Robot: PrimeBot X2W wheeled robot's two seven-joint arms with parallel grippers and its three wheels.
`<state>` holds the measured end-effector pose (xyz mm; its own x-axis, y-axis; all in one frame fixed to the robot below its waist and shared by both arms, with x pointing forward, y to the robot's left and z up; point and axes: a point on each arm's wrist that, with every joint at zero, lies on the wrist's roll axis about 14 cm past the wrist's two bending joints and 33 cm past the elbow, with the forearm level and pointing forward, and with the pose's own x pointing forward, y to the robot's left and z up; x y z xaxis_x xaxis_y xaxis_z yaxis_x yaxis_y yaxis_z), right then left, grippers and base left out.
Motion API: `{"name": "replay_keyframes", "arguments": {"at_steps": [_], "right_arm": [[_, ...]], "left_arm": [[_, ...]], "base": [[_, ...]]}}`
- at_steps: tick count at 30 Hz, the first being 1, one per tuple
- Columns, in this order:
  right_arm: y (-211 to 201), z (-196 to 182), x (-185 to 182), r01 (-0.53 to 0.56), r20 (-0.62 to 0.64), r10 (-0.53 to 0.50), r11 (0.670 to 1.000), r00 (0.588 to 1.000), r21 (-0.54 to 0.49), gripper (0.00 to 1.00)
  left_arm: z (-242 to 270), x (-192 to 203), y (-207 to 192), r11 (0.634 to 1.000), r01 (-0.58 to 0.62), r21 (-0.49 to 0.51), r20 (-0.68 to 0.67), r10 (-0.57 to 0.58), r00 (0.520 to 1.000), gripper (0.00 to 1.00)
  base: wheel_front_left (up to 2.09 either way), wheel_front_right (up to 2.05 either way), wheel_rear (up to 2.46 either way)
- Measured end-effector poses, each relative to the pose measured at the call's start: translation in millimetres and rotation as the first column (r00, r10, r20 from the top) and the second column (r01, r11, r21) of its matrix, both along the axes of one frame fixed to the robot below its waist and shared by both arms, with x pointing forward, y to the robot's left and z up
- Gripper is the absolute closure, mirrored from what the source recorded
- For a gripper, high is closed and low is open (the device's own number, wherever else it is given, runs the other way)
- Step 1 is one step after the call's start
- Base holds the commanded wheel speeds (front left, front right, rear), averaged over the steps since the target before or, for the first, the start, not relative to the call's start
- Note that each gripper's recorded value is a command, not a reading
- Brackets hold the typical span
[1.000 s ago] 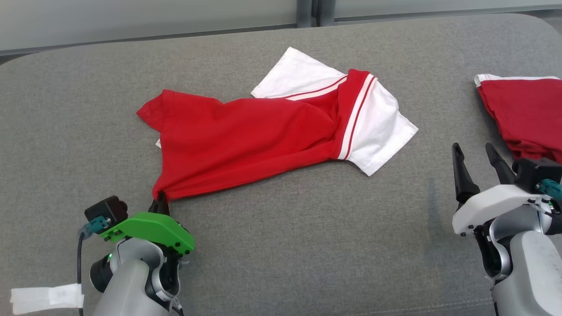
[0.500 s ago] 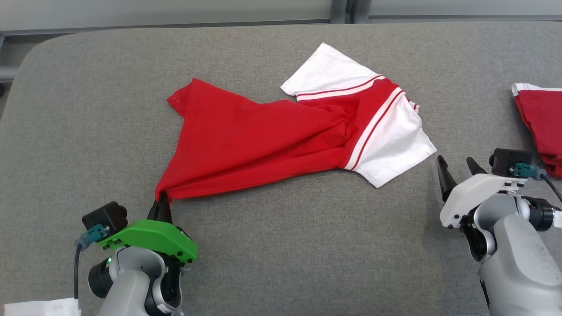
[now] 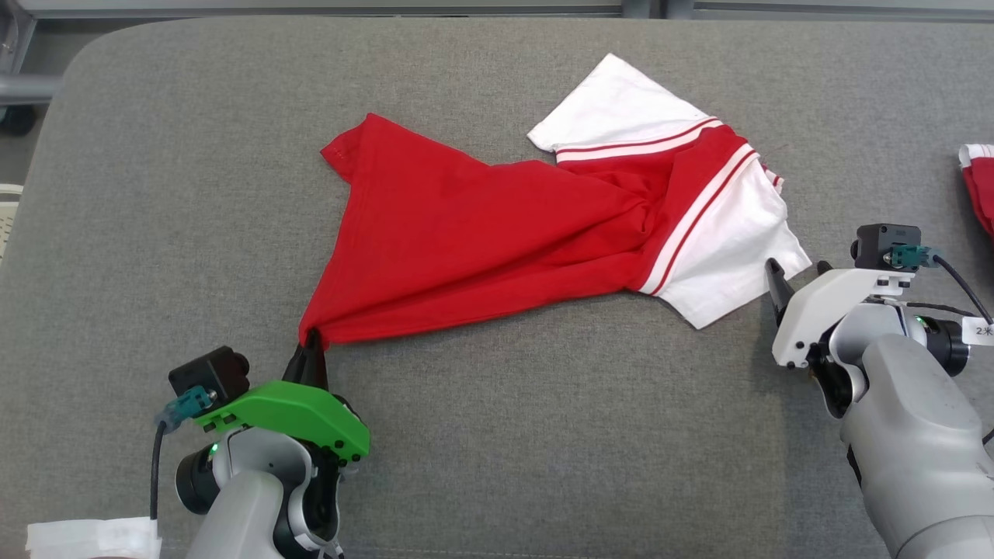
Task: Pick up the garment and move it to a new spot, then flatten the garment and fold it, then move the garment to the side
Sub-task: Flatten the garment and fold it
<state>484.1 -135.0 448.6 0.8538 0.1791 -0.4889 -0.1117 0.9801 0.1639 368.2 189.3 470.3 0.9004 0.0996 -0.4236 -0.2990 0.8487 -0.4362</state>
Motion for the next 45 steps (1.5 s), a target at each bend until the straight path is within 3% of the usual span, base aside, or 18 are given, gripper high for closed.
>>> {"name": "replay_keyframes", "arguments": {"at_steps": [9,10,11,12,16,17,24,28,35,45], "right_arm": [[10.2,-6.6,3.4,-0.041,-0.022,0.04,0.999,0.999,-0.017,0.0],[10.8,-6.4,4.4,-0.043,-0.023,0.043,0.999,0.999,-0.018,0.05],[11.5,-6.2,5.7,-0.046,-0.024,0.046,0.999,0.999,-0.02,0.18],[12.3,-6.1,6.8,-0.047,-0.025,0.047,0.999,0.999,-0.018,0.45],[13.9,-7.4,10.4,-0.056,-0.035,0.055,0.998,0.998,-0.024,0.76],[13.7,-7.9,11.3,-0.056,-0.038,0.055,0.998,0.998,-0.024,1.0],[14.4,-3.2,16.5,-0.045,-0.012,0.045,0.999,0.999,-0.01,1.0],[23.3,21.0,23.5,-0.001,0.062,-0.005,0.995,0.998,0.1,1.0],[7.4,105.9,31.1,0.013,0.26,-0.098,0.95,0.961,0.312,1.0],[-25.1,217.5,-13.0,-0.117,0.505,-0.099,0.918,0.857,0.378,1.0]], "left_arm": [[-3.2,-1.3,0.6,1.0,-0.002,0.0,-0.01,0.002,1.0,1.0],[-3.7,-1.1,0.3,1.0,-0.001,0.0,-0.012,0.001,1.0,1.0],[-4.3,-0.9,0.1,1.0,0.0,0.0,-0.013,0.0,1.0,1.0],[-4.8,-0.8,-0.1,1.0,0.001,0.0,-0.015,-0.001,1.0,1.0],[-6.2,0.8,-0.8,1.0,0.005,0.001,-0.02,-0.005,1.0,1.0],[-6.3,1.4,-0.7,1.0,0.006,0.002,-0.02,-0.006,1.0,1.0],[-3.5,4.9,1.5,1.0,-0.005,-0.009,-0.001,0.005,1.0,1.0],[10.1,11.8,0.5,0.999,-0.014,-0.044,0.059,0.016,0.998,1.0],[63.6,32.1,-12.9,0.994,0.035,-0.108,0.233,-0.009,0.972,1.0],[174.6,38.7,-33.5,0.977,0.163,-0.138,0.51,-0.071,0.857,1.0]], "base": [[0.0,0.0,0.0],[0.0,0.0,0.0],[0.0,0.0,0.0],[0.0,0.0,0.0],[0.0,0.0,0.0],[0.0,0.0,0.0],[0.0,0.0,0.0],[0.0,0.0,0.0],[0.0,0.0,0.0],[0.0,0.0,0.0]]}}
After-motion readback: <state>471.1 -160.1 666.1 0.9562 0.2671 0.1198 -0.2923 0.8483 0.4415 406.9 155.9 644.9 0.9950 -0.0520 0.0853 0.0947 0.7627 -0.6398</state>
